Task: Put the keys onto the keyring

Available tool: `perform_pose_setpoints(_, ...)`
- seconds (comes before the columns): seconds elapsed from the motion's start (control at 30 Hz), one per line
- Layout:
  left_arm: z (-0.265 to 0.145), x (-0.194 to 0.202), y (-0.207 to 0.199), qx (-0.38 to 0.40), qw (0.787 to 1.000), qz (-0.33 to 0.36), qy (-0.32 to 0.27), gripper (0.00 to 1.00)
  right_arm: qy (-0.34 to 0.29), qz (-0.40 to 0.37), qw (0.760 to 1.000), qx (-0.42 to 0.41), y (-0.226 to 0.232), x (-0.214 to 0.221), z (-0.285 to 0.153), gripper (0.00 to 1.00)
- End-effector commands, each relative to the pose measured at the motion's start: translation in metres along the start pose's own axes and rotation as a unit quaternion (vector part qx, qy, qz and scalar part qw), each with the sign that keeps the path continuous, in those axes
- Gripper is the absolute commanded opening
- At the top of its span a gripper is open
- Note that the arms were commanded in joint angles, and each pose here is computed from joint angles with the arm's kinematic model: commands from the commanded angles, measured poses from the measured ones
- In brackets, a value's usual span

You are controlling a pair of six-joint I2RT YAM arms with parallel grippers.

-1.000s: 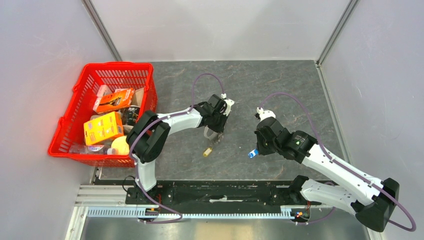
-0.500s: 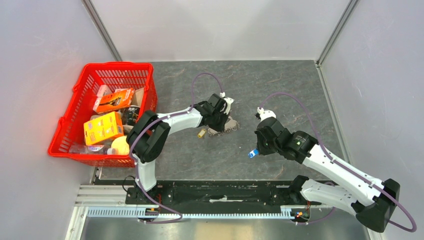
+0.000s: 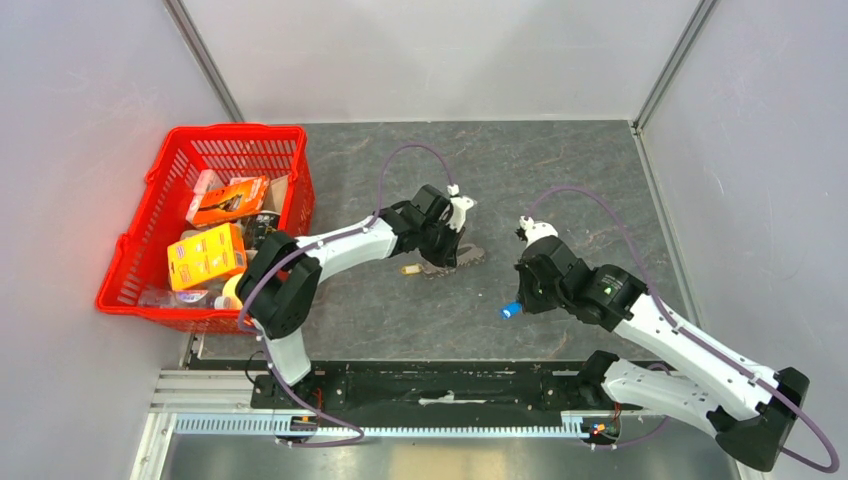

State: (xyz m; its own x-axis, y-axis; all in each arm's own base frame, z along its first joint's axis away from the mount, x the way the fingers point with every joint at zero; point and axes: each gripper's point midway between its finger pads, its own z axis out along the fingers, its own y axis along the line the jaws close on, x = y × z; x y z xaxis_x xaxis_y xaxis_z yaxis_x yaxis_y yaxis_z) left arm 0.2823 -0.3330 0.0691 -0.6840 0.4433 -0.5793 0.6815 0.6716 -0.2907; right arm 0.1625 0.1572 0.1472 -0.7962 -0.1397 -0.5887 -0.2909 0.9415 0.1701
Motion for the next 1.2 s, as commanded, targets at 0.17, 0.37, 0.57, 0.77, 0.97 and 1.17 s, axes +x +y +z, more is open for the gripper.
perform_pose_setpoints(0.17,-0.006,0.052,-0.039,0.1,0.974,0.168,0.111,0.02,-0.019,-0.001,1.0,-0.021,0.006,-0.016,-0.033,0.0)
perform_pose_setpoints(0.37,-0.004,0.073,-0.034,0.071,0.97,0.181,0.147,0.02,-0.015,-0.003,1.0,-0.019,0.005,-0.015,-0.038,0.0)
perform_pose_setpoints(0.57,-0.02,0.059,-0.038,0.043,0.981,0.146,0.121,0.33,-0.016,-0.001,1.0,-0.019,0.005,-0.016,-0.038,0.0)
perform_pose_setpoints(0.77,-0.056,0.031,-0.051,0.036,0.992,0.122,0.024,0.49,-0.014,0.002,1.0,-0.024,0.008,-0.015,-0.034,0.0)
perform_pose_setpoints(0.97,-0.085,0.03,-0.036,-0.033,0.998,0.039,-0.045,0.51,-0.012,0.002,1.0,-0.029,0.011,-0.016,-0.03,0.0)
perform_pose_setpoints(1.17,-0.088,0.058,-0.003,-0.12,0.99,-0.053,-0.047,0.3,-0.01,0.003,0.999,-0.036,0.015,-0.015,-0.025,0.0)
